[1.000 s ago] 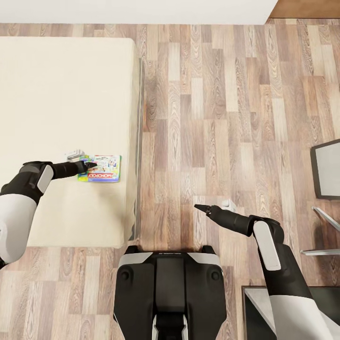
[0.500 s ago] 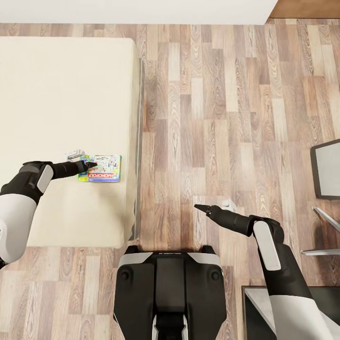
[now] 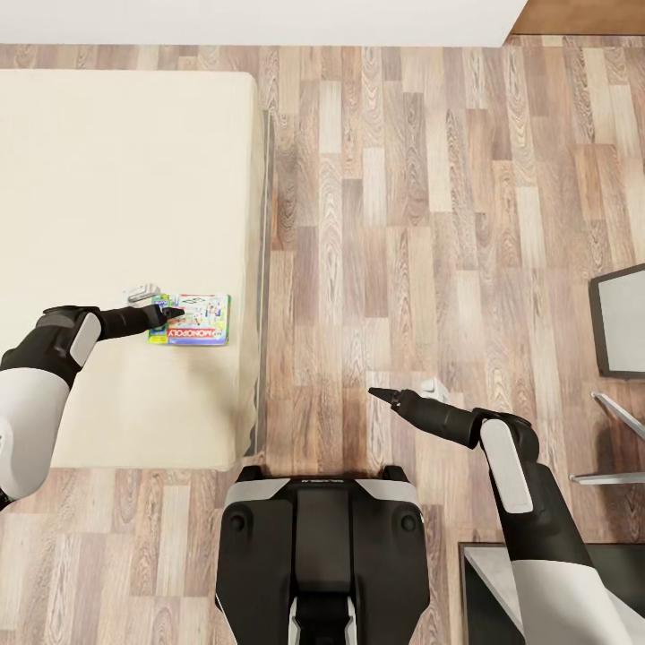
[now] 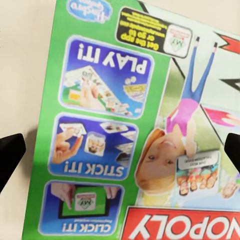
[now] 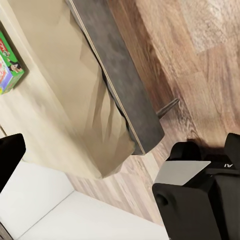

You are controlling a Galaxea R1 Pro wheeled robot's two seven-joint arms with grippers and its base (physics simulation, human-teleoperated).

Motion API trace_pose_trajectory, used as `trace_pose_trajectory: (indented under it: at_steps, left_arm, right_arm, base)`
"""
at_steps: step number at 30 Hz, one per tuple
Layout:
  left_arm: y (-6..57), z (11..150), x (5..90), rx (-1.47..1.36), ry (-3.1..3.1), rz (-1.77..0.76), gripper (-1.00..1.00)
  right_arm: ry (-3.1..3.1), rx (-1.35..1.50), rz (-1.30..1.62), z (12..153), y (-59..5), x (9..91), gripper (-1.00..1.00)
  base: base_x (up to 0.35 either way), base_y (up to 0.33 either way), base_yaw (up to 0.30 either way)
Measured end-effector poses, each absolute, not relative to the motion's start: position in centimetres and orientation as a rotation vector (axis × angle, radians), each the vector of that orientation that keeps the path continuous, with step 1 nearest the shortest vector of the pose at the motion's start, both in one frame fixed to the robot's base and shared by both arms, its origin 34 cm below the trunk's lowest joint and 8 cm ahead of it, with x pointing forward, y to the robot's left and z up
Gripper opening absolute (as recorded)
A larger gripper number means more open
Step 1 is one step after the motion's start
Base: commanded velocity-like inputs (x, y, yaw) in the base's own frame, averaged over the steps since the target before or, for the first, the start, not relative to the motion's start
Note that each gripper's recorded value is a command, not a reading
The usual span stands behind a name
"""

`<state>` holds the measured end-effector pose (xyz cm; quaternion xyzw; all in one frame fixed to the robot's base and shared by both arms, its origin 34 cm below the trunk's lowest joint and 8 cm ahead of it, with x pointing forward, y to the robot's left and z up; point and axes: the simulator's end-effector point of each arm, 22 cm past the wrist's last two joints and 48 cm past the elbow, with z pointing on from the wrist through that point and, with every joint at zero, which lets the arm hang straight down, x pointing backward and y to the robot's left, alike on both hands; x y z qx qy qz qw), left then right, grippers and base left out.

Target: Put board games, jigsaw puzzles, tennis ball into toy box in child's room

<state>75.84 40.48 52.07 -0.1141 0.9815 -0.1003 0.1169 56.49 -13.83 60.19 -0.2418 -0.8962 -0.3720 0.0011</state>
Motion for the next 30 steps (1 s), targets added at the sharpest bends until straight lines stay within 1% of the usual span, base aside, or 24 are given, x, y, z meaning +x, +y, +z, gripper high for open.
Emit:
trace_pose_trajectory:
  at_steps: [22,30]
  left_arm:
    - [40.3,52.0,75.5,-0.347,2.890,-0.305,1.00]
    - [39.3,52.2,75.5,-0.345,2.886,-0.375,1.00]
  right_arm:
    - [-2.812,-0.759,-1.168,60.2,-13.8,56.5,1.00]
    - [-2.812,-0.759,-1.168,60.2,-13.8,56.5,1.00]
  base:
    - [0.000,0.000,0.000]
    - [0.000,0.000,0.000]
